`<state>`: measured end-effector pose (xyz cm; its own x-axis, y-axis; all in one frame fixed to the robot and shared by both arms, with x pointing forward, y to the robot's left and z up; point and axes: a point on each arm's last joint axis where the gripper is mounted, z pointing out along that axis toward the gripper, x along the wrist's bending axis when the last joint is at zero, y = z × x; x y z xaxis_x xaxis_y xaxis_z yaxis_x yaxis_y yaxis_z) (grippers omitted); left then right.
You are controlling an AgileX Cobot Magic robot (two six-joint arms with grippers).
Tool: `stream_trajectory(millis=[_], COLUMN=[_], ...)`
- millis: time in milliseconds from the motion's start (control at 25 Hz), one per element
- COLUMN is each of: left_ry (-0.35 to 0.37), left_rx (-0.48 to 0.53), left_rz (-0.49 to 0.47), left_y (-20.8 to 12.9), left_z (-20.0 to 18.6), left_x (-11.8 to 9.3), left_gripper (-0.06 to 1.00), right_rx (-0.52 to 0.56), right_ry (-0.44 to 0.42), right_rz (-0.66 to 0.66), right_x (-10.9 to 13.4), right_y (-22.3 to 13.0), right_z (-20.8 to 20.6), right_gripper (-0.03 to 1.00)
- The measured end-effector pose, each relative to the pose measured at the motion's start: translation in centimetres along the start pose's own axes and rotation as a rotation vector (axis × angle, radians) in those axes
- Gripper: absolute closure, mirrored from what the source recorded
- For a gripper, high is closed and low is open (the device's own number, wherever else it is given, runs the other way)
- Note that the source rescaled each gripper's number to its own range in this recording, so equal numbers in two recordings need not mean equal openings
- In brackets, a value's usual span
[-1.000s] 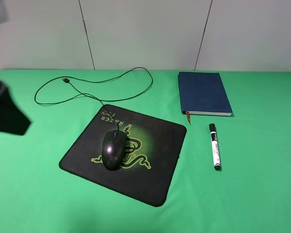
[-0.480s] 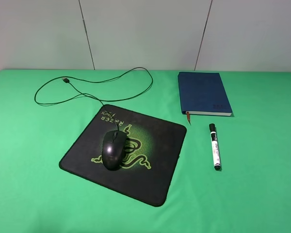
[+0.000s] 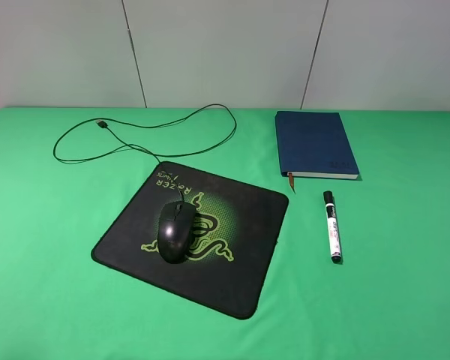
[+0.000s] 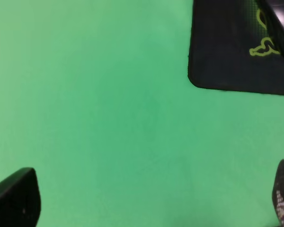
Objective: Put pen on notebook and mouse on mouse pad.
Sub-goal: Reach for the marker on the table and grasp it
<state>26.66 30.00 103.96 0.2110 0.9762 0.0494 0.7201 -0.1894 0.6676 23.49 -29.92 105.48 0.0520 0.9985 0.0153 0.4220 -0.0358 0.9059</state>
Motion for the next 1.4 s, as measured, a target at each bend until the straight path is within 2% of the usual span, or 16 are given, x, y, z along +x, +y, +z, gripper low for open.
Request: stream_trajectory(millis=[280,480,920,1400], left_ry=[0.051,0.056,0.089,0.09], left_rx=[-0.156,-0.245,-0.241,-0.238], left_rz=[-0.059,-0.066,-0.056,-0.057], left_y=[-1.7,-2.6,-2.7,-2.7], left_z=[-1.7,-2.5,-2.6,-2.6], left_x=[0.1,0.0,0.3,0.3], left_gripper=[-0.02,-0.02,-0.02,-0.02], right_rx=[0.0,0.0,0.0,0.0], right_ry=[0.0,0.0,0.0,0.0], right_rz=[0.0,0.0,0.0,0.0], right_x=[0.0,0.0,0.0,0.0], right_y=[0.0,0.0,0.0,0.0], right_z=[0.0,0.0,0.0,0.0], right_gripper=[-0.03,-0.03,-0.03,-0.03])
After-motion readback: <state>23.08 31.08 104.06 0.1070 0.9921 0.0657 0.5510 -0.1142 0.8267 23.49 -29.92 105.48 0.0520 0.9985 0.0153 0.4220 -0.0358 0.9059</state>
